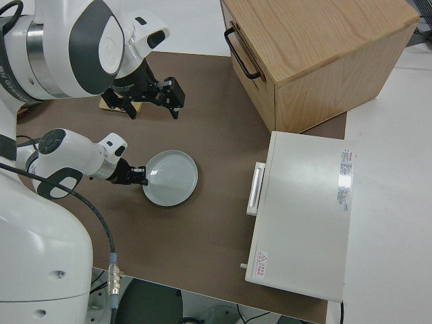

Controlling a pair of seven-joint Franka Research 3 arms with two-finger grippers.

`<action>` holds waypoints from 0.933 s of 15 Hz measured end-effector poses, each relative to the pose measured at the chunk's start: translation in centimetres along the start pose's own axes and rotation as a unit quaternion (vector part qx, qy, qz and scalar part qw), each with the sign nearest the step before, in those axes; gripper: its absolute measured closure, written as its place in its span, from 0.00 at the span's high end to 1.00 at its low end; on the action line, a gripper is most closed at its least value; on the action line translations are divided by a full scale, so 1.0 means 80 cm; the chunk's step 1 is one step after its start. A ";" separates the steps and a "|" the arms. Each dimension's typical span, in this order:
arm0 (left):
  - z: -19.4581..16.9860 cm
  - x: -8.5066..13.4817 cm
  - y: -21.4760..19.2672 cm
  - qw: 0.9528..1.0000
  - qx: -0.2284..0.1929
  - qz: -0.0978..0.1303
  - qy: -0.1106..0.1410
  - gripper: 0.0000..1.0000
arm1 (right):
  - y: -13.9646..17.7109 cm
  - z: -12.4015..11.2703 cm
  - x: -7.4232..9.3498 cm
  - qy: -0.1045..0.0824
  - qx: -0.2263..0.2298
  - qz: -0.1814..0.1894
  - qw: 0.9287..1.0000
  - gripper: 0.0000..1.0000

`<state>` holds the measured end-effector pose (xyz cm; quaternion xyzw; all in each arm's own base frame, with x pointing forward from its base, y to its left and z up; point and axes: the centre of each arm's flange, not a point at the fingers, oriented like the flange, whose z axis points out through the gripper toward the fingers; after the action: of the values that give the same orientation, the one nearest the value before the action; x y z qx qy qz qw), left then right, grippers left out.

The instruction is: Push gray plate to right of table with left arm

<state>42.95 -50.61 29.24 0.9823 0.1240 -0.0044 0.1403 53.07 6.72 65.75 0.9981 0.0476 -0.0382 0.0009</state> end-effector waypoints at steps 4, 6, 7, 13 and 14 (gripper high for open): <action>-0.007 0.014 -0.002 1.000 0.001 0.010 0.010 0.59 | 0.000 0.000 0.000 0.000 0.000 0.000 1.000 0.99; -0.012 0.024 -0.007 1.000 0.007 0.017 0.009 0.78 | 0.000 0.000 0.000 0.000 0.000 0.000 1.000 0.99; -0.017 0.031 -0.013 1.000 0.013 0.022 0.006 0.88 | 0.000 0.000 0.000 0.000 0.000 0.000 1.000 0.99; -0.082 0.091 -0.066 0.996 0.058 0.064 -0.033 0.99 | 0.000 0.000 0.000 0.000 0.000 0.000 1.000 0.99; -0.093 0.101 -0.077 0.995 0.066 0.067 -0.041 0.99 | 0.000 0.000 0.000 0.000 0.000 0.000 1.000 0.99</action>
<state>49.05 -40.88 34.38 0.9945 0.0511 -0.0436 0.0801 53.07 6.72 65.75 0.9981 0.0476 -0.0382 0.0009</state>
